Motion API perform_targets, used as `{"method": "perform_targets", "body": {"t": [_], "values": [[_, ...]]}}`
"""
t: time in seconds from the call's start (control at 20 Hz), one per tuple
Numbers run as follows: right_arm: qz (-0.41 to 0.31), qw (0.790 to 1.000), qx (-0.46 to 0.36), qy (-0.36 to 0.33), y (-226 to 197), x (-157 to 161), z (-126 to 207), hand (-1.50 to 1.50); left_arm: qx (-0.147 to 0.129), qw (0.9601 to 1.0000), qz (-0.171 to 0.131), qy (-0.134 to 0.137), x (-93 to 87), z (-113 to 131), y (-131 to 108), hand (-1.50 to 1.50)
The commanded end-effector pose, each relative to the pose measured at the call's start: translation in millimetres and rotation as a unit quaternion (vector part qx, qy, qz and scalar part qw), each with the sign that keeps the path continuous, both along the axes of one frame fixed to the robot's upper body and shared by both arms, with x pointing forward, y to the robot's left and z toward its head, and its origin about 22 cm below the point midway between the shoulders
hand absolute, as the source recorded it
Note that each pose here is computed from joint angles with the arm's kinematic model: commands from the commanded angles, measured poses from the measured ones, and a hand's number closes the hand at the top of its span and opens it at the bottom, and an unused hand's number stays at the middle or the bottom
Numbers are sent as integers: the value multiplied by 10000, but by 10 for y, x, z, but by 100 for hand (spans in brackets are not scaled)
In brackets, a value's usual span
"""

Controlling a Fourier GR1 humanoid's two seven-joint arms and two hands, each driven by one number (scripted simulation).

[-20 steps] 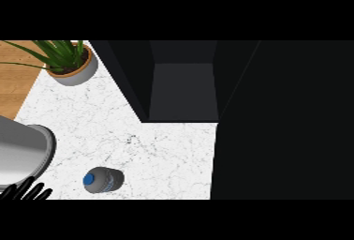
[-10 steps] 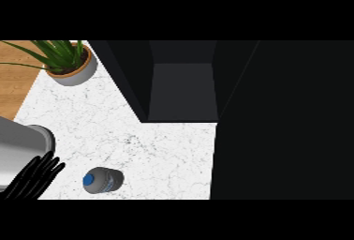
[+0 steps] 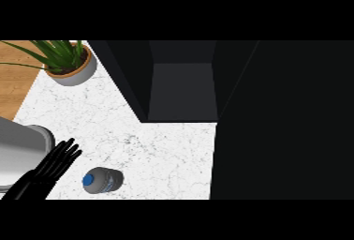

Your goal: Pick up the bottled water, place it into the cabinet and close the cabinet

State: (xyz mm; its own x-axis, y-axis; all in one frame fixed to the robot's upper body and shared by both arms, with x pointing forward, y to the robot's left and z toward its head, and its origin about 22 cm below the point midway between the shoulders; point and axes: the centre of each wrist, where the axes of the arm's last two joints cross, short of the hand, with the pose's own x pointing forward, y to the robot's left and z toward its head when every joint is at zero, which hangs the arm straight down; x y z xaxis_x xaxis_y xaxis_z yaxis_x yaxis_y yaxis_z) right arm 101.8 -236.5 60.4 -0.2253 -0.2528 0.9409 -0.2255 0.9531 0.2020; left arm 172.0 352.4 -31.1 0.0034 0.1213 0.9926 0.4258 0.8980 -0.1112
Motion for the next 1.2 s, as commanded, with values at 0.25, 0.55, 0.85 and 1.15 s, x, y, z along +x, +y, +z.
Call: {"method": "perform_targets", "body": {"t": [0.25,0.55,0.85,1.15], "values": [[64,9999,58,-107,89,-39,128,-150,3,9987,187,475,84,-602,-7,-150],[-13,10000,67,10,77,2,96,-150,-226,9959,53,873,336,-801,79,-150],[18,10000,-58,33,-26,-144,-62,-150,-380,9950,46,919,515,-900,-6,-150],[63,9999,-90,-54,-33,-108,68,-150,-408,9949,-100,913,460,-1145,-284,-150]]}}
